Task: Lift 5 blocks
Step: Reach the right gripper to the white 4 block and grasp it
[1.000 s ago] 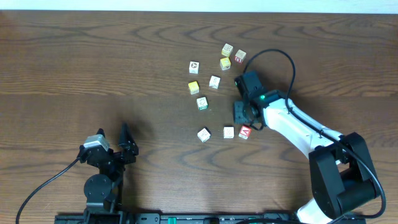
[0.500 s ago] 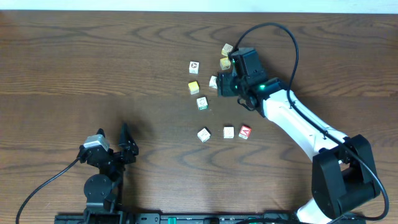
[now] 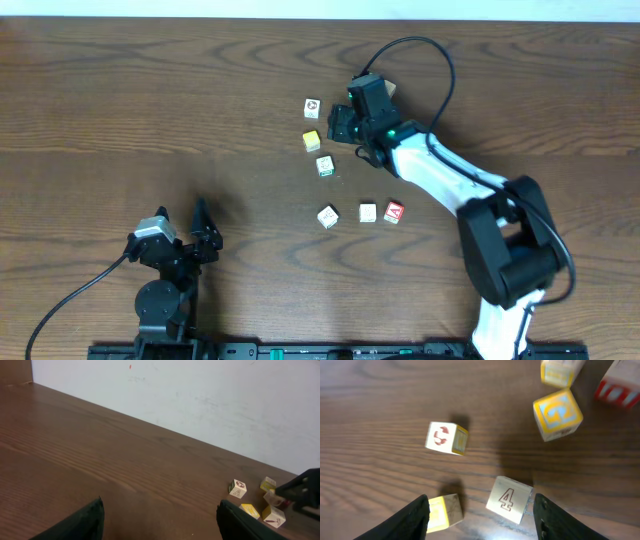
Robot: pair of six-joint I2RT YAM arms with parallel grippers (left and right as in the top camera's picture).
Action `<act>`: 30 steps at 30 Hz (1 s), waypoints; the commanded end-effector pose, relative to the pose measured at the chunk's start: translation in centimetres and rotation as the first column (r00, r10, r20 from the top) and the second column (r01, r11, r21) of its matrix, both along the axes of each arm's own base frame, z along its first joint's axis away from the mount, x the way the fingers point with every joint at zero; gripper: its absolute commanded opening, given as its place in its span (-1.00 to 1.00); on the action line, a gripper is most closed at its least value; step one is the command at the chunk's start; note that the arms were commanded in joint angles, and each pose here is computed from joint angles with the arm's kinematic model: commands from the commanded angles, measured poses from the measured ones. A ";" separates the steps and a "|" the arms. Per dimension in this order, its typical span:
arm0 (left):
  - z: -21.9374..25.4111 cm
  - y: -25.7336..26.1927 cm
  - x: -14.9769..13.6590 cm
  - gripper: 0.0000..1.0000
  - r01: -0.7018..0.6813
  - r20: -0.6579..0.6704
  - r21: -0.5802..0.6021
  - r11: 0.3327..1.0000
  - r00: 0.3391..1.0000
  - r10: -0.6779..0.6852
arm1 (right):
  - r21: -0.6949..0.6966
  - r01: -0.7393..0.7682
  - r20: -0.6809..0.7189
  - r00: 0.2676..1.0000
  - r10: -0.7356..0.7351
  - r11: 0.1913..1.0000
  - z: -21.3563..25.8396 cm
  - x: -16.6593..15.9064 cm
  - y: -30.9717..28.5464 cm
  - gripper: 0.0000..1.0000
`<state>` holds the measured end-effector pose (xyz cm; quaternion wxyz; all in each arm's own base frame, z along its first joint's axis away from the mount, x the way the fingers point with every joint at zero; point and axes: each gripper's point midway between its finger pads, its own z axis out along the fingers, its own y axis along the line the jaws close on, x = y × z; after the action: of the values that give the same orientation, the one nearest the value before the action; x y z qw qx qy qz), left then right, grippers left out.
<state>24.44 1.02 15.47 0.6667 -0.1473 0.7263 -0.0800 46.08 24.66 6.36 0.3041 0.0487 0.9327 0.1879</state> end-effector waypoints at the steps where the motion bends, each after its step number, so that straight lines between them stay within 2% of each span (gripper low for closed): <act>1: -1.7 0.3 -0.1 0.45 -0.015 -0.053 0.003 1.000 0.998 0.015 | 0.018 0.044 -0.022 0.999 -0.044 0.999 -0.4 1.1 0.6 0.18; 6: -1.7 0.3 -0.1 0.45 -0.015 -0.053 0.003 1.000 0.998 0.015 | -0.006 0.158 -0.085 0.984 -0.158 0.987 -2.5 0.9 -0.7 0.04; 17: -1.7 0.3 -0.1 0.45 -0.015 -0.053 0.003 1.000 0.998 0.015 | -0.034 0.154 -0.123 0.980 -0.157 0.988 -4.4 0.3 -0.8 0.09; 25: -1.7 0.3 -0.1 0.45 -0.015 -0.053 0.003 1.000 0.998 0.015 | -0.036 0.146 -0.115 0.982 -0.150 0.989 -4.4 0.4 -0.6 -0.04; 30: -1.7 0.3 -0.1 0.45 -0.015 -0.053 0.003 1.000 0.998 0.015 | -0.089 0.070 -0.092 0.993 -0.078 0.994 -4.5 0.3 -0.7 -0.10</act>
<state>24.44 1.02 15.47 0.6667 -0.1475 0.7262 -0.0801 46.04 23.60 1.92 0.2569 0.1144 0.9479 0.1498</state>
